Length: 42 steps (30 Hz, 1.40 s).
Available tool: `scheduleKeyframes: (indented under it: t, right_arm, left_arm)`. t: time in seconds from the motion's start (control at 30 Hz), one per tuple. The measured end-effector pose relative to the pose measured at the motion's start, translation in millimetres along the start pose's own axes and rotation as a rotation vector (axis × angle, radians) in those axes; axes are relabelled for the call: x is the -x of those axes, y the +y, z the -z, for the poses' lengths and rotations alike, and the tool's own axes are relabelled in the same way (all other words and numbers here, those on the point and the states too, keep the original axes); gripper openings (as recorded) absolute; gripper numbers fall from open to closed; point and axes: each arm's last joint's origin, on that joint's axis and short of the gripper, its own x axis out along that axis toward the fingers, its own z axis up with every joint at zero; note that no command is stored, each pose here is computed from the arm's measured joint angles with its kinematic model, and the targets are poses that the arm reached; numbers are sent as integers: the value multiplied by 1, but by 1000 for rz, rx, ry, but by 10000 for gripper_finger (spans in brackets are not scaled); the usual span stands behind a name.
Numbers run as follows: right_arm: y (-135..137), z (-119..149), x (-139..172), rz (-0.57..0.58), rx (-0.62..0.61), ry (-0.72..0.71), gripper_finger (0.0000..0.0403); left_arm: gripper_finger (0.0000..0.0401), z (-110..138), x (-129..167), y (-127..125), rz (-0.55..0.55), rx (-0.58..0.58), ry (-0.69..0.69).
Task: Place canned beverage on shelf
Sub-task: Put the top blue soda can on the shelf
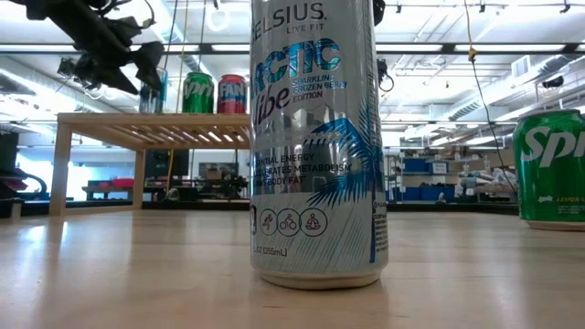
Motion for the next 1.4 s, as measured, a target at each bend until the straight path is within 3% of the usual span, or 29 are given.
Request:
scheduleKeyframes:
  t: [0.5,1.07,1.2,1.4]
  right_arm:
    - [0,0,0,0,0,1,318]
    - [2,0,0,-59,1,12,318]
    - [2,0,0,-59,1,12,318]
    - [2,0,0,-60,1,12,318]
  left_arm:
    - [314,-5,-6,-3,-12,59,-40]
    - [313,1,-21,-11,-48,-17,23]
    - [295,1,-21,-11,-48,-45,25]
    - [233,1,-21,-11,-45,-70,26]
